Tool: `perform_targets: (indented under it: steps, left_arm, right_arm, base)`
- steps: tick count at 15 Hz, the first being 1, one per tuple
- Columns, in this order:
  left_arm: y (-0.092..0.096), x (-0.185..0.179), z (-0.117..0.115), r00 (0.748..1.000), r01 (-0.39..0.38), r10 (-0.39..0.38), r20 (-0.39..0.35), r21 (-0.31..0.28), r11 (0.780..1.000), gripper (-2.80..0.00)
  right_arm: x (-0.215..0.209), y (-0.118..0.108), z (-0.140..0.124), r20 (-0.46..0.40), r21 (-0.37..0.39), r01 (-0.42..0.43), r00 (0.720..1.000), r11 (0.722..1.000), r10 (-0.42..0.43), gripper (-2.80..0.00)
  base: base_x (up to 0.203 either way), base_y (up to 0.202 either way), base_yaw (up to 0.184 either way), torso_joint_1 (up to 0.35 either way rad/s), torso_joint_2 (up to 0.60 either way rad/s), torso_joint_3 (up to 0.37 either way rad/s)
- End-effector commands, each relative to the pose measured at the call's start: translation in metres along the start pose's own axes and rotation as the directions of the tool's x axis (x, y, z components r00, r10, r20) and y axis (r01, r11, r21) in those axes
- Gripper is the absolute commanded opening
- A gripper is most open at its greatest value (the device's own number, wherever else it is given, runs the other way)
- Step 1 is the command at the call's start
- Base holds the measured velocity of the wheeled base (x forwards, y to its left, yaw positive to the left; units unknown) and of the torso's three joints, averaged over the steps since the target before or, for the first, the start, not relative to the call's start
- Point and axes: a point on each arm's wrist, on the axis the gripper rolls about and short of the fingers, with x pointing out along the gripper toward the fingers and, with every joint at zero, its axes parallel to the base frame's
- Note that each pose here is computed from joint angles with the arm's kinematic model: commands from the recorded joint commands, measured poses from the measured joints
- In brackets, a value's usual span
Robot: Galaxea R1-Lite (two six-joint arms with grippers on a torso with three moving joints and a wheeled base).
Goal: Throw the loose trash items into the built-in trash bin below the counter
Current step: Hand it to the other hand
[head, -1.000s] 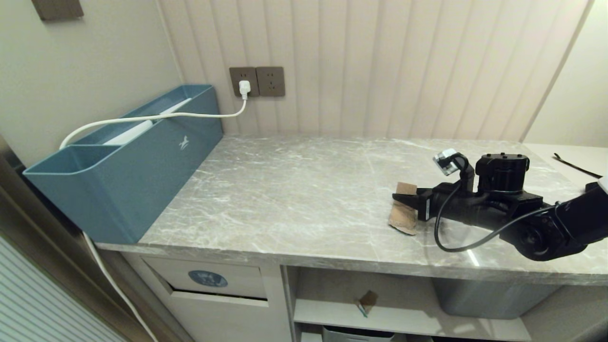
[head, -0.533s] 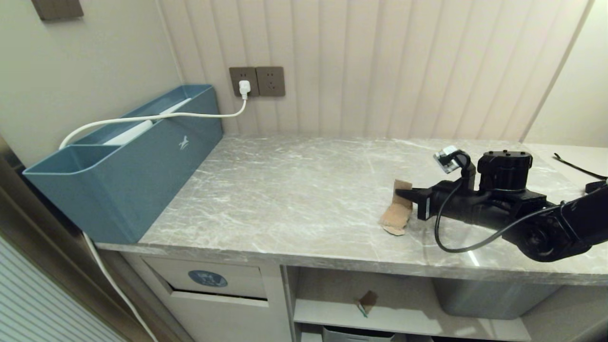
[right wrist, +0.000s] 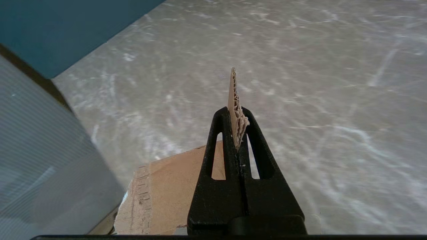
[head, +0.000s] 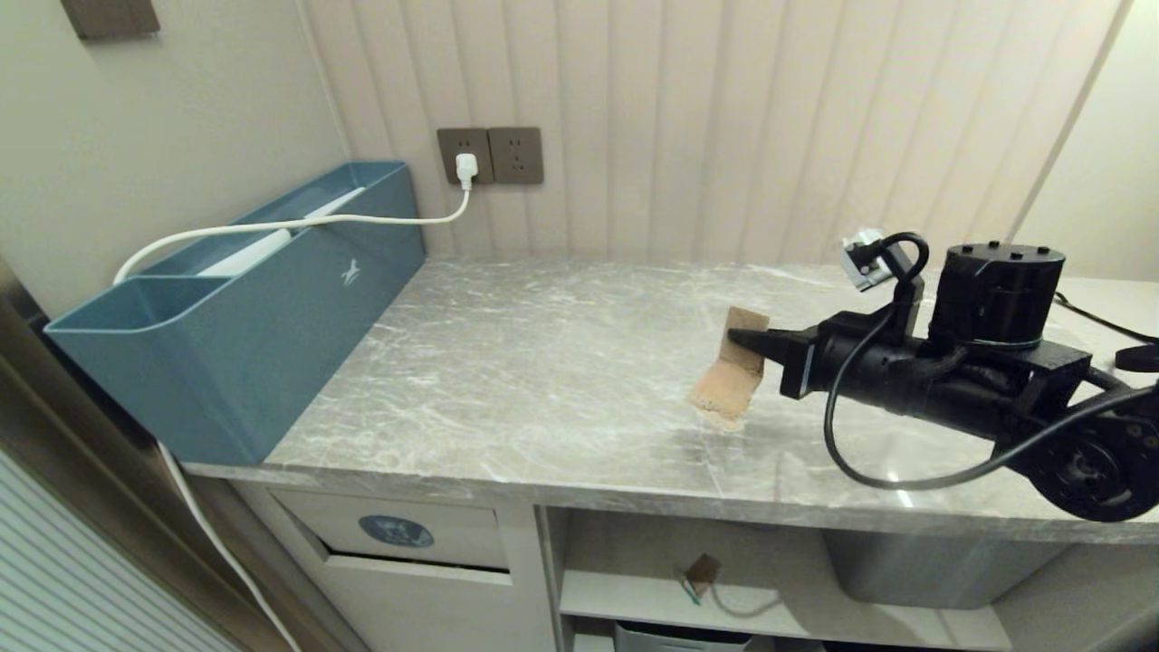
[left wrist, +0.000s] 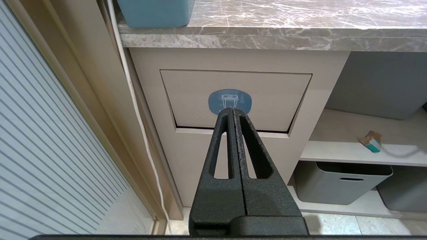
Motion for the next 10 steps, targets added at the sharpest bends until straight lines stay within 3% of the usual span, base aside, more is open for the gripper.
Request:
perform_targets:
  steps: [1,4,10]
  left_arm:
    - [0.000,0.000,0.000,1.000,0.001,-0.001,0.000,0.004,1.000,-2.80]
    - [0.000,0.000,0.000,1.000,0.001,-0.001,0.002,0.002,1.000,-2.80]
    - [0.000,0.000,0.001,1.000,0.002,-0.002,0.011,-0.024,1.000,-2.80]
  right_arm:
    - [-0.001,0.027,-0.006,-0.016,-0.004,-0.057,0.998,0.998,0.057,-2.80]
    - [0.000,0.046,-0.022,-0.061,0.000,-0.066,0.996,0.998,0.066,-2.80]
    - [-0.024,0.039,-0.028,-0.072,0.060,0.048,0.996,0.997,-0.044,-2.80]
  base:
    - [0.000,0.000,0.000,0.000,0.00,0.000]
    - [0.000,0.000,0.000,0.000,0.00,0.000]
    - [0.000,0.000,0.000,0.000,0.00,0.000]
